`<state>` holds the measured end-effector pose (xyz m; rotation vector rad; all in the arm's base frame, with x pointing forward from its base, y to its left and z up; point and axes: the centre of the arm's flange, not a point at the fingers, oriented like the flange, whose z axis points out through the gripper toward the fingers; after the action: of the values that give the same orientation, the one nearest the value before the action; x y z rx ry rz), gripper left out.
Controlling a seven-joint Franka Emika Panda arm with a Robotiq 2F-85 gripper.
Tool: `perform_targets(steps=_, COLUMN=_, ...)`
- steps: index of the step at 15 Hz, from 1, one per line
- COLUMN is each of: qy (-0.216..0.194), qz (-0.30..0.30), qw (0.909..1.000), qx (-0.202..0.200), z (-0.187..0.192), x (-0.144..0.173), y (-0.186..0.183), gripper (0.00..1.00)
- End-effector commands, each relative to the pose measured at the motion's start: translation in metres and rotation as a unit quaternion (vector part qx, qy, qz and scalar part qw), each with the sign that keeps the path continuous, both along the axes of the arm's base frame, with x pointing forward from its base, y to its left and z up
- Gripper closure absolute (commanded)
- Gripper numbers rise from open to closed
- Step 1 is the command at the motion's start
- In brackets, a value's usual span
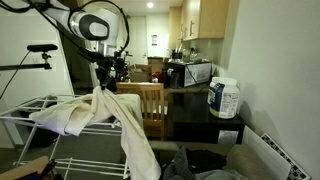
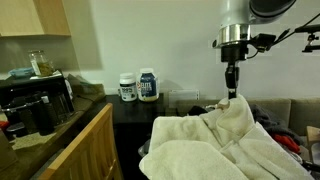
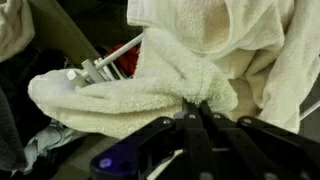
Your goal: Cover the Ironing board stand with a towel
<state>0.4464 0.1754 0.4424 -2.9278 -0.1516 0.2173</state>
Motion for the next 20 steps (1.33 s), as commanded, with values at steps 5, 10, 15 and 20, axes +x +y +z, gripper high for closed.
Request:
perform_targets(steps=5, qy=0.005, qz=0.122, qw=0.9921, qx=0.026, z=0.029, x=-0.081, y=0.041, gripper=0.99)
perform_targets(steps=10, qy=0.03, qz=0.212, qw=0.9767, qx=0.021, z=0.037, x=-0.131, y=0.064, gripper=0.99)
perform_targets(steps=15, qy=0.063, qz=0.29, qw=0.9548, qx=0.021, z=0.044, x=-0.177, y=0.084, gripper=0.99)
perform_targets(steps=20, qy=0.086, qz=0.341, qw=0.9358, qx=0.022, z=0.049, x=-0.214, y=0.099, gripper=0.99)
